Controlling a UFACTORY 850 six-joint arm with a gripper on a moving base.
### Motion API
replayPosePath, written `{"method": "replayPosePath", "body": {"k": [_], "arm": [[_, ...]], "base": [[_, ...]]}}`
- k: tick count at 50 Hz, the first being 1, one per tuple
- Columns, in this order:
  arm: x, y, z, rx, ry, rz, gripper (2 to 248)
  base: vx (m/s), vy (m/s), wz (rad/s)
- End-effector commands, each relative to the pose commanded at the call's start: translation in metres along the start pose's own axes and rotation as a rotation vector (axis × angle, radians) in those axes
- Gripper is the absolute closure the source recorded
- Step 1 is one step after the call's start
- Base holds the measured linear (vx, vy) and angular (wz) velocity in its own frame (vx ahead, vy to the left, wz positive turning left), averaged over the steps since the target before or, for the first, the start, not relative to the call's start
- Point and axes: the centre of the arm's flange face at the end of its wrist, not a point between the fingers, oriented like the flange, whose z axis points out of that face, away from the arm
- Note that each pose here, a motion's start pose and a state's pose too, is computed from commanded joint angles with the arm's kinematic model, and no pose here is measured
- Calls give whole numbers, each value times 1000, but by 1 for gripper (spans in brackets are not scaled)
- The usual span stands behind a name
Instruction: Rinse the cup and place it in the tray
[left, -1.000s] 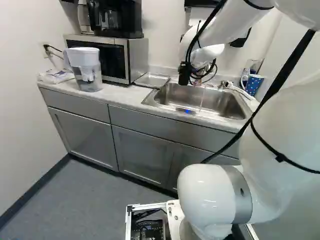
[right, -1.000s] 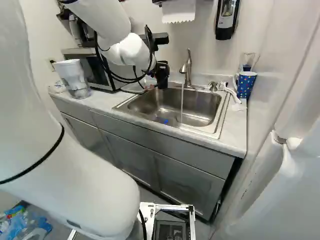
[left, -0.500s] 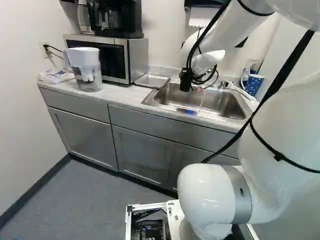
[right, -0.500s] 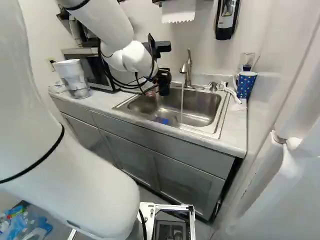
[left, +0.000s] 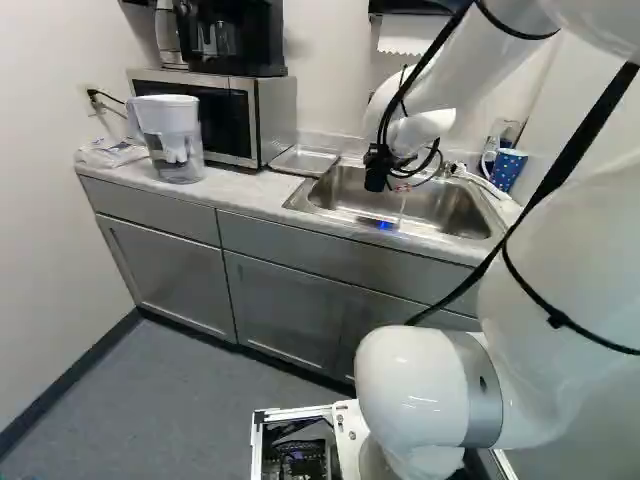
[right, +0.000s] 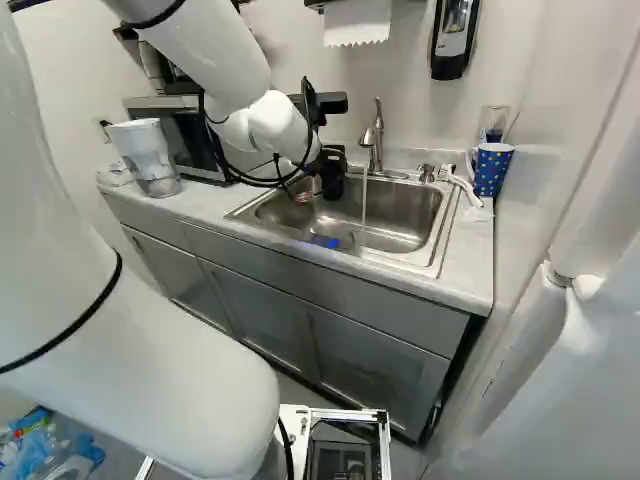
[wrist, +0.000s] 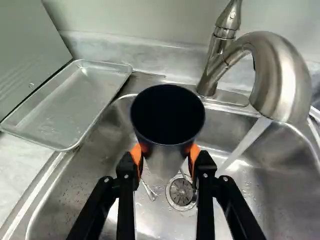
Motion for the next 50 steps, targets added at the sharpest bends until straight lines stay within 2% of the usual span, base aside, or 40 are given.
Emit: {"method": "replayPosePath", "body": {"k": [22,37,50], "arm": [[-5,5,-5,-10,0,7,137],[-12,5,6,-9,-14,7,137],[-17,5,18,-9,3,7,137]], "base": [[0,0,0],[0,0,0],[0,0,0]]}}
